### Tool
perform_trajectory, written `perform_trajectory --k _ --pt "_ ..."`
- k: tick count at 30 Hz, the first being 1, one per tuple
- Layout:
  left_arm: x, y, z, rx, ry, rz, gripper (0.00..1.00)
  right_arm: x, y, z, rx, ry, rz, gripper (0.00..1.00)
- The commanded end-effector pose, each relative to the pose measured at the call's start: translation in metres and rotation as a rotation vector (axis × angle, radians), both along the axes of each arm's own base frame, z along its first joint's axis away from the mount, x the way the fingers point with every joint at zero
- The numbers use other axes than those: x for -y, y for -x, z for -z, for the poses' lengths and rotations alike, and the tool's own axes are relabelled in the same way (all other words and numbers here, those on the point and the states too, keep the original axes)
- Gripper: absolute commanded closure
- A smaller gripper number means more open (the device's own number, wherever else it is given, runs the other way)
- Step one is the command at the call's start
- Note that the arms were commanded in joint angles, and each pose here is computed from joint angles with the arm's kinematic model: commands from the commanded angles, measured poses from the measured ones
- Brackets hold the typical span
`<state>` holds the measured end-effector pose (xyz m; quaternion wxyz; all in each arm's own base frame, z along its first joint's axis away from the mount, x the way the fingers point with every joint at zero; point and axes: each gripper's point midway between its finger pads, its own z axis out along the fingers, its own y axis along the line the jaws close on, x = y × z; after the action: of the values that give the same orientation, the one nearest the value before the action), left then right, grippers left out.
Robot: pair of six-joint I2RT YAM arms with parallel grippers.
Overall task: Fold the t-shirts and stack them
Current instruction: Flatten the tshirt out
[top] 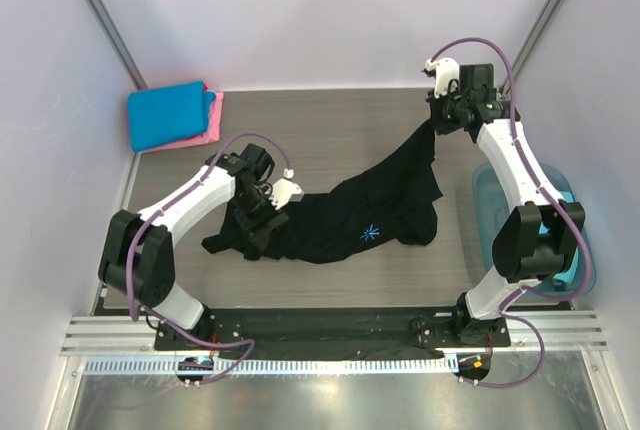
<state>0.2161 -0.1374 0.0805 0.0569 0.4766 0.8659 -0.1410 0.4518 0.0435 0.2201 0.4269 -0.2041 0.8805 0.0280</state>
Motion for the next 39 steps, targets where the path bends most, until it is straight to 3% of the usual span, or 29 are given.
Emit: perform_trajectory --k 1,11,20,23,25,27,32,39 --pt "0.014 -0.006 -0.009 0.003 0.059 -0.016 0.39 0.000 -0.002 -0.032 0.104 0.006 -0.008 0.99" --pt "0.018 0.004 -0.001 -0.080 0.056 -0.016 0.47 0.002 -0.008 -0.035 0.113 0.005 -0.003 0.99" --pt "0.017 0.012 0.002 -0.127 0.050 -0.008 0.70 0.005 -0.007 -0.035 0.115 0.014 0.003 0.99" --pt "0.019 0.015 -0.001 -0.144 0.061 -0.007 0.87 0.007 -0.007 -0.035 0.118 0.016 0.006 0.99" --pt "0.020 0.015 -0.004 -0.148 0.071 -0.007 0.91 0.008 -0.007 -0.035 0.120 0.018 0.007 0.99" --pt "0.023 0.012 -0.012 -0.130 0.087 -0.006 1.00 0.008 -0.007 -0.037 0.122 0.014 0.011 0.99" --pt "0.029 -0.001 -0.054 -0.040 0.164 -0.006 1.00 0.012 0.002 -0.053 0.149 0.006 0.032 0.99" --pt "-0.013 -0.028 -0.154 0.268 0.234 -0.059 1.00 0.011 0.049 -0.118 0.272 -0.030 0.037 0.99"
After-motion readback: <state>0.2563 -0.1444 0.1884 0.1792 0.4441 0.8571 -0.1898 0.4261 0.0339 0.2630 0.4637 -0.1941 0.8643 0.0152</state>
